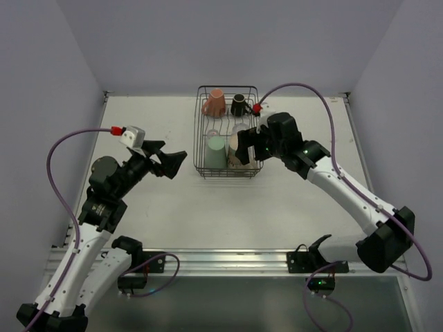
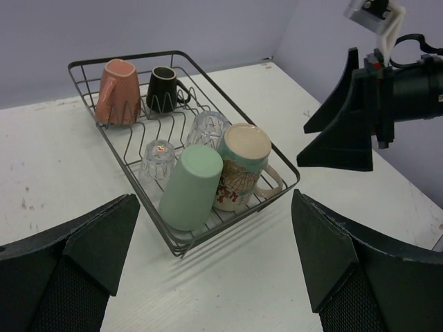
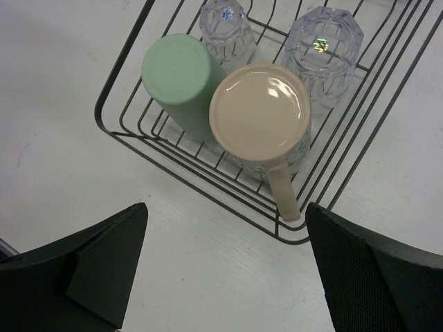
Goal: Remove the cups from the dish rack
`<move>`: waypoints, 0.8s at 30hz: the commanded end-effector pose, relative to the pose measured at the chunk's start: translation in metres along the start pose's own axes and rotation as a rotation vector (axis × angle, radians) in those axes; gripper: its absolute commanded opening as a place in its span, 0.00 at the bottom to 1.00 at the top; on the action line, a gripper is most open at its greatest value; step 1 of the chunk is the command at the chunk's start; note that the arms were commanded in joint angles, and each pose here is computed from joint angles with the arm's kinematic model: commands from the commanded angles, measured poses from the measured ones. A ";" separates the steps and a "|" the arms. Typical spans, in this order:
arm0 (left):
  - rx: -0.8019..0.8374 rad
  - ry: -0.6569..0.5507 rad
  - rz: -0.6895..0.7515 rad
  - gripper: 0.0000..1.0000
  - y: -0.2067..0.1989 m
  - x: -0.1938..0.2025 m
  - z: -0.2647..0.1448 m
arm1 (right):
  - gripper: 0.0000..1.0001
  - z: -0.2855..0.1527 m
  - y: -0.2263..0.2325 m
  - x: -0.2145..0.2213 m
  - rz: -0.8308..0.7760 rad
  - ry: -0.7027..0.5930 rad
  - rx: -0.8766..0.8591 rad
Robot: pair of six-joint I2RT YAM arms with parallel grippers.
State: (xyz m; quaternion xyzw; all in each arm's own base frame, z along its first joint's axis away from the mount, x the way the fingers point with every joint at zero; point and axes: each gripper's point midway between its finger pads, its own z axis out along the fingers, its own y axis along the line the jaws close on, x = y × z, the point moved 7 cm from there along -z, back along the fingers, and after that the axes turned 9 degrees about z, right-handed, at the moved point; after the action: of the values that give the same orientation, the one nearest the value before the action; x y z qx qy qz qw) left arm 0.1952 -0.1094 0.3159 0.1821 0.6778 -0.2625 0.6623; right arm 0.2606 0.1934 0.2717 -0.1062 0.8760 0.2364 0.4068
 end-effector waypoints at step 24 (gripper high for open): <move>-0.001 -0.014 0.008 1.00 0.003 -0.001 0.003 | 0.99 0.098 -0.016 -0.015 -0.126 0.130 0.197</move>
State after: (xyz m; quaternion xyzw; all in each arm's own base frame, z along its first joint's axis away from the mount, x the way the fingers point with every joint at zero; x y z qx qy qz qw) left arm 0.1983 -0.1105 0.3099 0.1818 0.6857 -0.2624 0.6542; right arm 0.3295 0.2251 0.2142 -0.1311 0.9186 0.1313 0.3489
